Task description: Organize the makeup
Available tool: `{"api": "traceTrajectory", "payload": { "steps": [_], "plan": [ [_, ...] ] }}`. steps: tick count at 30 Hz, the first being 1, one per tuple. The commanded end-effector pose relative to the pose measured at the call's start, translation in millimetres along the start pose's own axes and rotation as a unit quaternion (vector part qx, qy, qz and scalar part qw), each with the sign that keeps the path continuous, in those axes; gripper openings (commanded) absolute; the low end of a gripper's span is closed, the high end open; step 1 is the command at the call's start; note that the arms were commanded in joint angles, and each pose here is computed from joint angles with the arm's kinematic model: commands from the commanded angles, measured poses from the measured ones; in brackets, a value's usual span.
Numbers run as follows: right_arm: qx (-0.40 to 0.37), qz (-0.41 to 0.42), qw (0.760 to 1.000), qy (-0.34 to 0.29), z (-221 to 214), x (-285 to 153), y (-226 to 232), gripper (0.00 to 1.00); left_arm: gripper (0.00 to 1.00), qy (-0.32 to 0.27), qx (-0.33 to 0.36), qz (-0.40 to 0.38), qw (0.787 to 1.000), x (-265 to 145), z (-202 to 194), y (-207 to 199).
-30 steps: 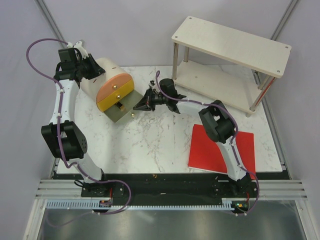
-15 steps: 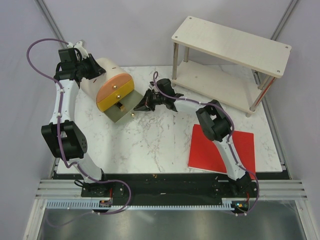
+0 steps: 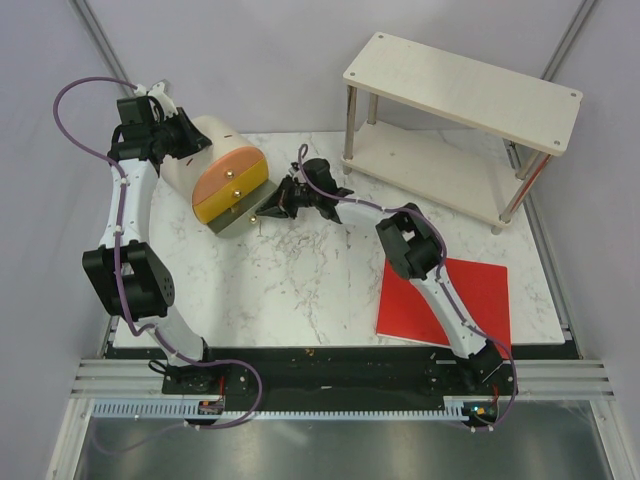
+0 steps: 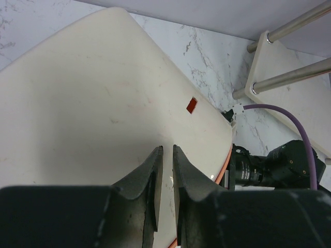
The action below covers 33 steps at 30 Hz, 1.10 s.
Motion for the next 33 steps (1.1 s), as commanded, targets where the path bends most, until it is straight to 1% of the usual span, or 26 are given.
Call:
{"api": "traceTrajectory", "payload": {
  "steps": [1, 3, 6, 8, 15, 20, 21, 22, 26, 28, 29, 30, 31, 32, 33],
  "plan": [
    [0.014, 0.060, 0.994, -0.085, 25.4, 16.3, 22.4, 0.09, 0.22, 0.111, -0.044, 0.070, 0.990, 13.0, -45.4, 33.0],
    [0.043, 0.078, 0.991, -0.096, 26.8, 23.0, 28.4, 0.09, 0.22, 0.110, -0.045, 0.069, 0.990, 13.2, -44.7, 33.3],
    [0.078, 0.097, 0.987, -0.106, 27.4, 34.8, 19.8, 0.09, 0.22, 0.110, -0.045, 0.069, 0.991, 13.1, -44.4, 32.8],
    [0.075, 0.106, 0.985, -0.113, 31.4, 37.3, 26.1, 0.09, 0.22, 0.112, -0.045, 0.067, 0.990, 12.8, -45.1, 32.1],
    [0.089, 0.107, 0.980, -0.142, 35.7, 42.1, 22.1, 0.16, 0.22, 0.112, -0.046, 0.062, 0.991, 11.1, -44.9, 30.1],
    [0.096, 0.120, 0.978, -0.143, 37.3, 37.8, 20.1, 0.21, 0.23, 0.109, -0.044, 0.060, 0.991, 9.7, -43.7, 28.5],
    [0.089, 0.135, 0.976, -0.148, 40.0, 31.9, 29.2, 0.22, 0.23, 0.108, -0.043, 0.059, 0.991, 8.8, -43.3, 27.8],
    [0.096, 0.128, 0.976, -0.145, 38.3, 28.6, 20.6, 0.22, 0.23, 0.106, -0.043, 0.059, 0.992, 7.9, -42.8, 27.2],
    [0.076, 0.126, 0.980, -0.135, 39.0, 3.6, 22.2, 0.24, 0.23, 0.096, -0.037, 0.056, 0.993, -0.6, -39.7, 21.2],
    [0.065, 0.109, 0.983, -0.133, 38.1, -16.8, 25.1, 0.25, 0.23, 0.089, -0.034, 0.052, 0.994, -5.3, -38.0, 17.7],
    [0.038, 0.100, 0.986, -0.129, 36.5, -25.1, 25.5, 0.25, 0.23, 0.081, -0.030, 0.048, 0.995, -12.5, -35.5, 13.2],
    [0.035, 0.083, 0.988, -0.128, 35.2, -40.6, 30.5, 0.25, 0.23, 0.073, -0.026, 0.047, 0.996, -16.4, -34.0, 10.0],
    [0.020, 0.072, 0.989, -0.126, 33.7, -48.3, 33.0, 0.25, 0.24, 0.066, -0.023, 0.044, 0.997, -20.4, -32.7, 6.4],
    [-0.012, 0.058, 0.991, -0.123, 31.8, -55.5, 33.8, 0.26, 0.25, 0.062, -0.021, 0.043, 0.997, -23.9, -31.9, 4.2],
    [-0.019, 0.036, 0.992, -0.117, 31.8, -70.8, 41.3, 0.27, 0.26, 0.048, -0.013, 0.036, 0.998, -34.9, -28.7, -3.4]
  ]
}}
Point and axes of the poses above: each gripper's point midway between its finger pads, its own x axis out along the fingers, its own y axis along the line the jaws close on, z = x × y, the point moved 9 cm from there along -x, back along the fingers, and after that the axes turned 14 degrees about -x, right-handed, at the moved point
